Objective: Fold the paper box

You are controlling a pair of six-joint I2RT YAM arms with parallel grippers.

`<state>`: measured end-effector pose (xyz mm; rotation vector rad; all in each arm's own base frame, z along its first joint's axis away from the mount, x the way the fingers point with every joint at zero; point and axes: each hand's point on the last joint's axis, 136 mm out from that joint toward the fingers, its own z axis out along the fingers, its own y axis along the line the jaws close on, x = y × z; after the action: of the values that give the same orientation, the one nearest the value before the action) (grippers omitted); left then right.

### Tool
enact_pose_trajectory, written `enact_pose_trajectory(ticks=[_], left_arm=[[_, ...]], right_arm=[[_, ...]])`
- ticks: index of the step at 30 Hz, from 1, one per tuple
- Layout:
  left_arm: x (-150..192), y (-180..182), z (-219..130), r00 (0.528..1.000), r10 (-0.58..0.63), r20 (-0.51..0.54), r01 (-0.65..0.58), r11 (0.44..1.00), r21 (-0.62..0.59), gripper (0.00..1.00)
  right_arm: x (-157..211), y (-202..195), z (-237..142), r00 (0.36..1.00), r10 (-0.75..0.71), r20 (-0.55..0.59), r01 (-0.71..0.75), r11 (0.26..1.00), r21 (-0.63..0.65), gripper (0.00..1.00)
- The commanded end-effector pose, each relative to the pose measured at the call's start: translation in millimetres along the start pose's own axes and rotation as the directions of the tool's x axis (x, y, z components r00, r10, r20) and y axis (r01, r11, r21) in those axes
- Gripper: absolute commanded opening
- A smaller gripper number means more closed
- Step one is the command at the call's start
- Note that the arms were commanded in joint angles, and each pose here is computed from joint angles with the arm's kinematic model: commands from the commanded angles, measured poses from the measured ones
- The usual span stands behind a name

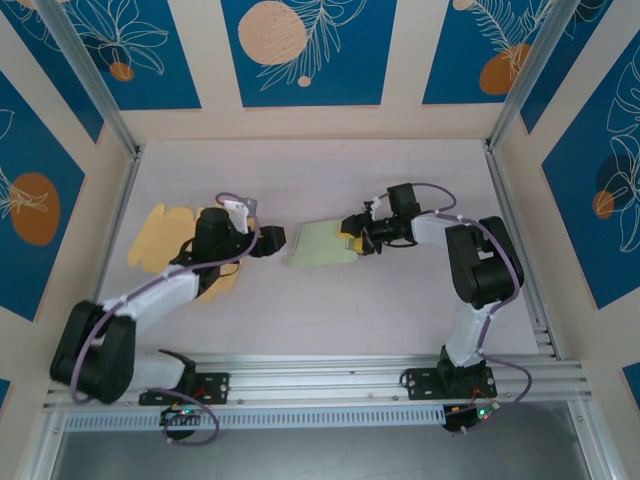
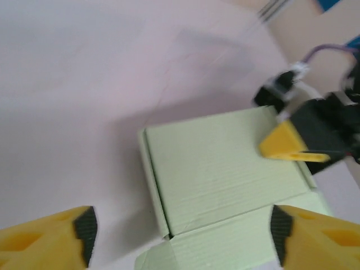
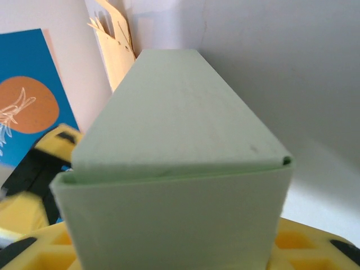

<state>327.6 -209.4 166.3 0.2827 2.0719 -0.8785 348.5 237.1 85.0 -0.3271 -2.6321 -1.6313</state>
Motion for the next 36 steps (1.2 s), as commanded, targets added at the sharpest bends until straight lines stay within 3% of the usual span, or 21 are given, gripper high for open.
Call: enact_pose_trajectory(ticks=[1,4,7,10,16,21,25,29,36], left_arm=[[19.7,-33.8,-11.4,0.860,0.507,0.053,-0.509,0.859,0.049,0.97],[45.0,-54.7,-17.1,0.663,0.743,0.088,-0.748,0.661,0.052,1.00],[71.1,-59.4,-15.1,0.485,0.871,0.076,-0.874,0.481,0.064,1.00],[84.7,-51.0,-5.2,0.381,0.924,0.013,-0.924,0.380,0.043,1.00],[89.4,-38.6,20.2,0.230,0.968,-0.094,-0.973,0.231,-0.003,1.00],[78.4,-40.9,38.2,0.170,0.978,-0.120,-0.985,0.164,-0.054,1.00],[68.5,-51.7,42.9,0.193,0.977,-0.087,-0.980,0.187,-0.071,0.97],[68.4,-61.0,43.8,0.205,0.977,-0.061,-0.978,0.203,-0.038,0.87],[69.5,-60.0,39.0,0.200,0.977,-0.078,-0.980,0.199,-0.023,0.60]], right_arm=[[23.7,7.8,-13.0,0.990,0.107,-0.089,-0.109,0.994,-0.028,0.50],[27.0,3.6,-16.5,0.987,0.129,-0.096,-0.129,0.992,0.010,0.49],[30.6,6.1,-17.6,0.976,0.172,-0.133,-0.177,0.984,-0.027,0.46],[34.8,10.8,-20.2,0.969,0.191,-0.157,-0.200,0.979,-0.042,0.46],[47.3,20.6,-27.2,0.960,0.205,-0.189,-0.218,0.975,-0.048,0.46],[55.9,23.5,-29.5,0.950,0.219,-0.221,-0.238,0.969,-0.061,0.47],[58.0,19.3,-28.3,0.946,0.229,-0.229,-0.247,0.968,-0.053,0.47],[57.0,17.4,-26.7,0.942,0.235,-0.238,-0.255,0.965,-0.057,0.47],[53.3,14.0,-25.7,0.942,0.238,-0.238,-0.257,0.965,-0.050,0.47]])
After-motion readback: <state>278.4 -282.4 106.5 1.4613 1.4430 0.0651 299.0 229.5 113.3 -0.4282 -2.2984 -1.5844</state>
